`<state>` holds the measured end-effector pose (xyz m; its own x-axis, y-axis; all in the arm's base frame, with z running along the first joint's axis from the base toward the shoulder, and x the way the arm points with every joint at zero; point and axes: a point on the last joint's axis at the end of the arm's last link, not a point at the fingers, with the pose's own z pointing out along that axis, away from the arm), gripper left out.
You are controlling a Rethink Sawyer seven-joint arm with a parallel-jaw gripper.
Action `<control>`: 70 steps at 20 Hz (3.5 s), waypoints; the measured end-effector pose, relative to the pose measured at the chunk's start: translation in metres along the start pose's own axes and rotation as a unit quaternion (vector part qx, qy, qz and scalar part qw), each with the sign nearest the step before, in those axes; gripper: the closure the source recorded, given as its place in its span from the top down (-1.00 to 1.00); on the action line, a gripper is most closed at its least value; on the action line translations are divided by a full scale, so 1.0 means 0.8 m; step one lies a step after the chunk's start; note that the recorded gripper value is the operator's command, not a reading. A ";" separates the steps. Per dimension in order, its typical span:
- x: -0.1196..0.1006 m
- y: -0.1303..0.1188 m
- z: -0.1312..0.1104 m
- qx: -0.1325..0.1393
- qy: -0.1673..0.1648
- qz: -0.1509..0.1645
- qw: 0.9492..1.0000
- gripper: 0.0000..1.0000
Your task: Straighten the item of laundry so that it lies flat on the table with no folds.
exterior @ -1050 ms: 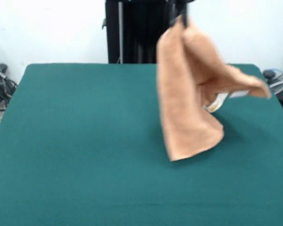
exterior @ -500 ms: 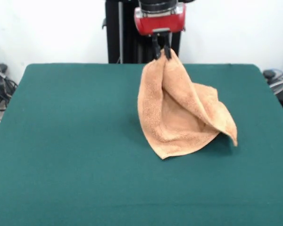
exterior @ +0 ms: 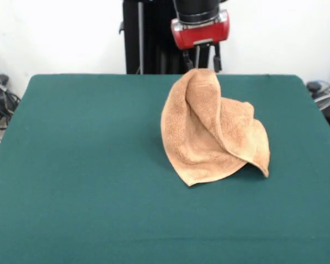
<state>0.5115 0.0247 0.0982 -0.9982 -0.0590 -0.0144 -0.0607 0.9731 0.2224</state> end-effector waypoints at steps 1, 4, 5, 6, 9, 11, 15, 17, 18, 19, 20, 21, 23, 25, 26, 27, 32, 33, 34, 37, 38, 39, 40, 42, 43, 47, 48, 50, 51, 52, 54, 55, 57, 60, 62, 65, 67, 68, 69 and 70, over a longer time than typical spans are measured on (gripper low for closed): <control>0.001 0.000 0.000 0.001 0.000 -0.003 1.000 1.00; 0.003 0.000 0.001 0.003 0.000 -0.010 1.000 1.00; 0.003 0.000 0.001 0.004 0.000 -0.011 1.000 1.00; 0.005 -0.001 0.002 0.005 0.001 -0.015 1.000 1.00; 0.007 -0.001 0.003 0.007 0.001 -0.020 1.000 1.00; 0.007 -0.001 0.002 0.008 0.001 -0.021 1.000 1.00; 0.003 0.003 -0.008 0.016 -0.007 -0.027 0.999 1.00; -0.001 0.010 -0.024 0.026 -0.015 -0.031 0.999 1.00; -0.004 0.015 -0.035 0.031 -0.020 -0.032 0.999 1.00; -0.005 0.018 -0.042 0.034 -0.022 -0.032 0.999 1.00; -0.007 0.024 -0.051 0.036 -0.025 -0.031 0.999 1.00; -0.009 0.029 -0.060 0.039 -0.027 -0.030 0.998 1.00; -0.013 0.045 -0.081 0.043 -0.031 -0.027 0.998 1.00; -0.017 0.068 -0.105 0.046 -0.032 -0.026 0.998 1.00; -0.018 0.077 -0.114 0.047 -0.031 -0.026 0.998 1.00; -0.019 0.080 -0.117 0.047 -0.031 -0.027 0.998 1.00; -0.020 0.121 -0.142 0.049 -0.028 -0.038 0.998 1.00; -0.020 0.127 -0.143 0.049 -0.028 -0.042 0.997 1.00; -0.020 0.131 -0.142 0.049 -0.028 -0.046 0.997 1.00; -0.014 0.149 -0.116 0.051 -0.017 -0.074 0.996 1.00; -0.012 0.152 -0.108 0.051 -0.015 -0.079 0.995 1.00; -0.010 0.154 -0.100 0.050 -0.013 -0.084 0.995 1.00; -0.008 0.156 -0.091 0.049 -0.011 -0.089 0.995 1.00; -0.006 0.158 -0.076 0.045 -0.009 -0.094 0.995 1.00; -0.004 0.158 -0.066 0.042 -0.008 -0.097 0.994 1.00; -0.005 0.154 -0.029 0.025 -0.003 -0.092 0.995 1.00; -0.005 0.153 -0.017 0.018 0.000 -0.089 0.996 1.00; -0.007 0.152 0.001 0.009 0.002 -0.083 0.996 1.00; -0.008 0.151 0.013 0.003 0.003 -0.080 0.997 1.00; -0.009 0.149 0.022 -0.002 0.004 -0.077 0.997 1.00; -0.010 0.146 0.042 -0.012 0.006 -0.069 0.998 1.00; -0.010 0.145 0.053 -0.017 0.008 -0.064 0.998 1.00; -0.008 0.142 0.070 -0.025 0.011 -0.057 0.998 1.00; 0.002 0.142 0.093 -0.034 0.023 -0.051 0.998 1.00; 0.006 0.141 0.100 -0.037 0.028 -0.051 0.998 1.00; 0.014 0.136 0.110 -0.036 0.037 -0.050 0.997 1.00; 0.019 0.130 0.113 -0.028 0.039 -0.053 0.997 1.00; 0.024 0.123 0.114 -0.015 0.039 -0.060 0.997 1.00; 0.025 0.120 0.113 -0.010 0.037 -0.062 0.997 1.00; 0.026 0.117 0.112 -0.003 0.036 -0.065 0.997 1.00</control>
<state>0.4849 0.1346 0.0310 -0.9793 -0.2009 0.0264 -0.1896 0.9547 0.2294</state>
